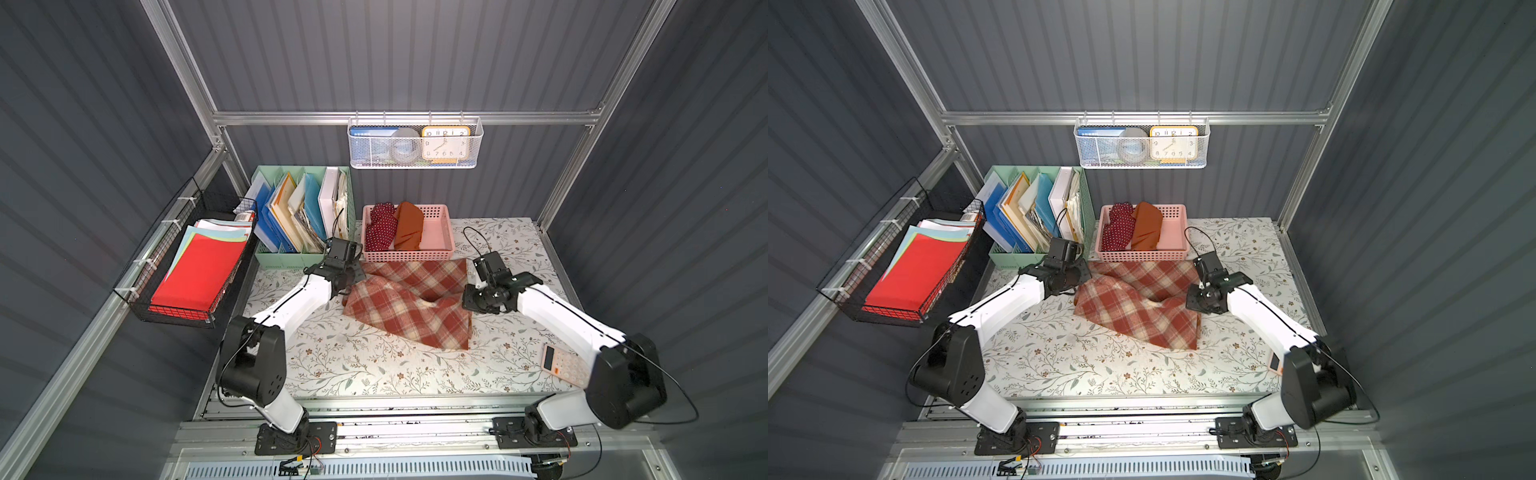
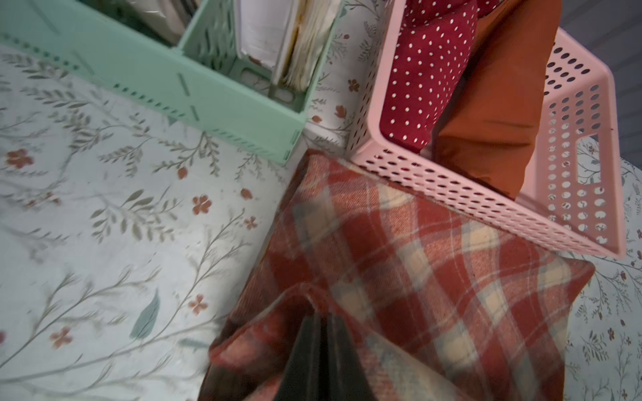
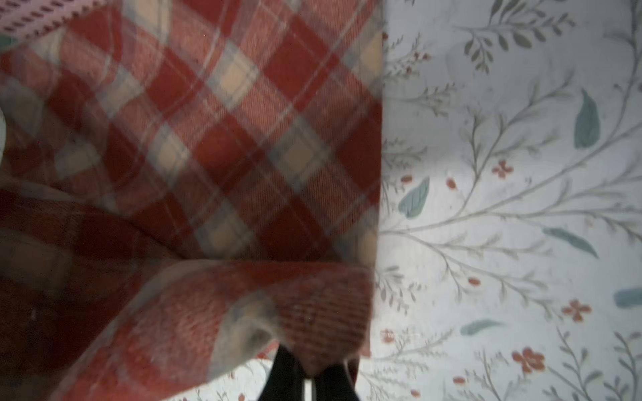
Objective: Roll up the skirts
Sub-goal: Fold the skirt at the center of the board.
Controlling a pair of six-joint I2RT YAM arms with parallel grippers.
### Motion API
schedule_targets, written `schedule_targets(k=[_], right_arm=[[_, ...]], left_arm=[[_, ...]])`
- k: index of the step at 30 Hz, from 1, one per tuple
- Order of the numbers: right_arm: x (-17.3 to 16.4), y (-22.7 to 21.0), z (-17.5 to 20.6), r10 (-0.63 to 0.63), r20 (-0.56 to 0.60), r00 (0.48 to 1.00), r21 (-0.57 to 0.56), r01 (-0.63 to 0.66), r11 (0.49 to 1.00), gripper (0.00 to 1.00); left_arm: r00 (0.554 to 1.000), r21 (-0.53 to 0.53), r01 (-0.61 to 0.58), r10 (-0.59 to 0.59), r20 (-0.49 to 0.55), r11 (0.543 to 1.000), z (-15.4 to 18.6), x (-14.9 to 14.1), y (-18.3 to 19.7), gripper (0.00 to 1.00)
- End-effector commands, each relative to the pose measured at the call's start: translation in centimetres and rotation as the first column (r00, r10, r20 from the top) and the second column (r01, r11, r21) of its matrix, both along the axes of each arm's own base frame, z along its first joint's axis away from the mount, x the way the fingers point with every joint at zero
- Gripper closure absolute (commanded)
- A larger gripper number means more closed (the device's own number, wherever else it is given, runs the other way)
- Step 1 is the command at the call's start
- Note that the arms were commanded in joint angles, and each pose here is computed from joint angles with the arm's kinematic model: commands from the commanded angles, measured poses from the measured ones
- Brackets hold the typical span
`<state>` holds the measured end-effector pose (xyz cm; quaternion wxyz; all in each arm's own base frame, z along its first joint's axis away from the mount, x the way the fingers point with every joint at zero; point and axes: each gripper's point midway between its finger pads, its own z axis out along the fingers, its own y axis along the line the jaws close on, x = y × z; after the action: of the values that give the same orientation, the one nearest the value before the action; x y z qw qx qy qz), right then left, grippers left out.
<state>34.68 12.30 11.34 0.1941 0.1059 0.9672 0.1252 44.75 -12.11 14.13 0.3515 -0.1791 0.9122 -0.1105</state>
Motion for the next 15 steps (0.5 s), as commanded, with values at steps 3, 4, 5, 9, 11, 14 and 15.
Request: schedule_targets(k=[3, 4, 5, 9, 11, 14, 15], right_arm=[[5.4, -1.2, -1.3, -0.033, 0.008, 0.999, 0.082, 0.033, 0.996, 1.00], [6.1, -1.3, -1.7, -0.041, -0.001, 0.999, 0.091, 0.041, 0.995, 1.00], [6.9, -1.2, -2.1, -0.042, -0.009, 0.999, 0.106, 0.043, 0.993, 1.00], [9.4, -0.9, -3.4, -0.045, -0.040, 0.998, 0.129, 0.050, 0.990, 1.00], [10.7, -1.2, -3.7, -0.062, -0.039, 0.997, 0.117, 0.067, 0.991, 1.00], [12.1, -1.5, -3.7, -0.077, -0.032, 0.996, 0.136, 0.081, 0.987, 1.00], [12.5, -1.7, -3.8, -0.085, -0.028, 0.996, 0.140, 0.088, 0.986, 1.00]], left_arm=[[0.995, 0.009, 0.013, -0.014, 0.101, 1.000, 0.7, 3.6, -0.2, 1.00], [0.995, 0.015, 0.003, -0.005, 0.103, 1.000, 0.5, 4.0, 0.0, 1.00], [0.994, 0.017, -0.003, 0.001, 0.109, 1.000, 0.4, 4.4, 0.2, 1.00], [0.994, 0.018, -0.027, 0.025, 0.107, 0.999, -0.8, 6.1, 1.0, 1.00], [0.993, 0.017, -0.038, 0.036, 0.108, 0.999, -1.4, 7.0, 1.3, 1.00], [0.990, 0.008, -0.054, 0.052, 0.129, 0.999, -1.8, 7.8, 1.8, 1.00], [0.989, 0.010, -0.060, 0.059, 0.134, 0.998, -1.9, 8.0, 1.9, 1.00]])
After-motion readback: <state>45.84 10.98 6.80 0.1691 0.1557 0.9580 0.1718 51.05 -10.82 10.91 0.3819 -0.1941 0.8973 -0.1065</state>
